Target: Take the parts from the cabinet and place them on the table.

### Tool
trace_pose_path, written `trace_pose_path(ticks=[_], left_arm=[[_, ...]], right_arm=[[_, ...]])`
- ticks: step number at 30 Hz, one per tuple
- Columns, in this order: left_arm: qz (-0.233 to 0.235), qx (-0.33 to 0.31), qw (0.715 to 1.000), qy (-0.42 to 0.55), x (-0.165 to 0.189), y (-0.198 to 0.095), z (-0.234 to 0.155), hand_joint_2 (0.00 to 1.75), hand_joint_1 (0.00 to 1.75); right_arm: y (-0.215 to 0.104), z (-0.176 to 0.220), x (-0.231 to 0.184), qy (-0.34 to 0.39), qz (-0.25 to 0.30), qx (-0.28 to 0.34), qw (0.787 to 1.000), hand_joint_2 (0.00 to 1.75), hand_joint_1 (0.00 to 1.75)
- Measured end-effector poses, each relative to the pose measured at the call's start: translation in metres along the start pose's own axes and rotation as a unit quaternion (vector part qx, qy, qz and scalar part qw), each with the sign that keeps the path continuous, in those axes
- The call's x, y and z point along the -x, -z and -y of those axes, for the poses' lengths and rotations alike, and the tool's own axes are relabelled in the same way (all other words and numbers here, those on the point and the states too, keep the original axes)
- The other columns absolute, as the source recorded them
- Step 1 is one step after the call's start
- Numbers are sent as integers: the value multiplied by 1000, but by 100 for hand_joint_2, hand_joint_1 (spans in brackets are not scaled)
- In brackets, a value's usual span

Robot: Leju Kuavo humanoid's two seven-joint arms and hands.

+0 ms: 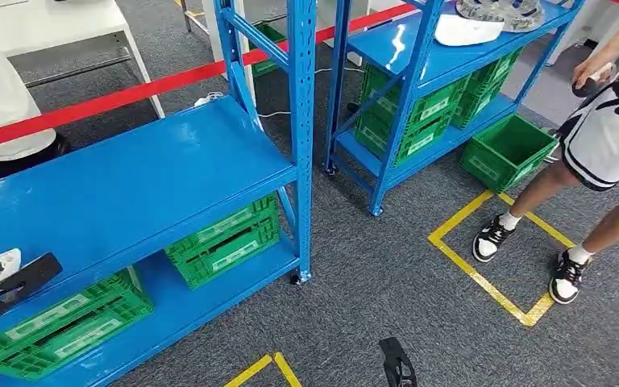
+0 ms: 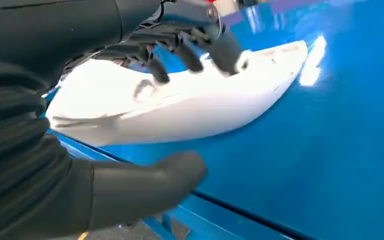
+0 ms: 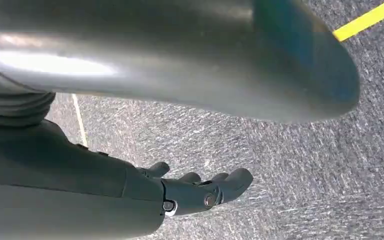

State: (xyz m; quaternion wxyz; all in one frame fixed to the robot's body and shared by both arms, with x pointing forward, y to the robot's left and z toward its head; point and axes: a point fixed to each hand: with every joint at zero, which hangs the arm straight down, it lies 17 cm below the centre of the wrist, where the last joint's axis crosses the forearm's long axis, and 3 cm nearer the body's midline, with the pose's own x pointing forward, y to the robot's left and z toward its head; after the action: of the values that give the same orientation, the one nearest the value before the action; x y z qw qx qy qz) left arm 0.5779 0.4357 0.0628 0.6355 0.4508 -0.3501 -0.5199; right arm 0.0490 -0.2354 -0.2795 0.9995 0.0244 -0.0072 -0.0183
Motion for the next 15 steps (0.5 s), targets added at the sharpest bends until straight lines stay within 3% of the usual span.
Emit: trace_pose_path(ticks=[15], left_arm=[[17,-22,1000,-11,-5,0,-4,175,175]], right_arm=[[0,0,-1,-9,3,-1,1000,0,0]])
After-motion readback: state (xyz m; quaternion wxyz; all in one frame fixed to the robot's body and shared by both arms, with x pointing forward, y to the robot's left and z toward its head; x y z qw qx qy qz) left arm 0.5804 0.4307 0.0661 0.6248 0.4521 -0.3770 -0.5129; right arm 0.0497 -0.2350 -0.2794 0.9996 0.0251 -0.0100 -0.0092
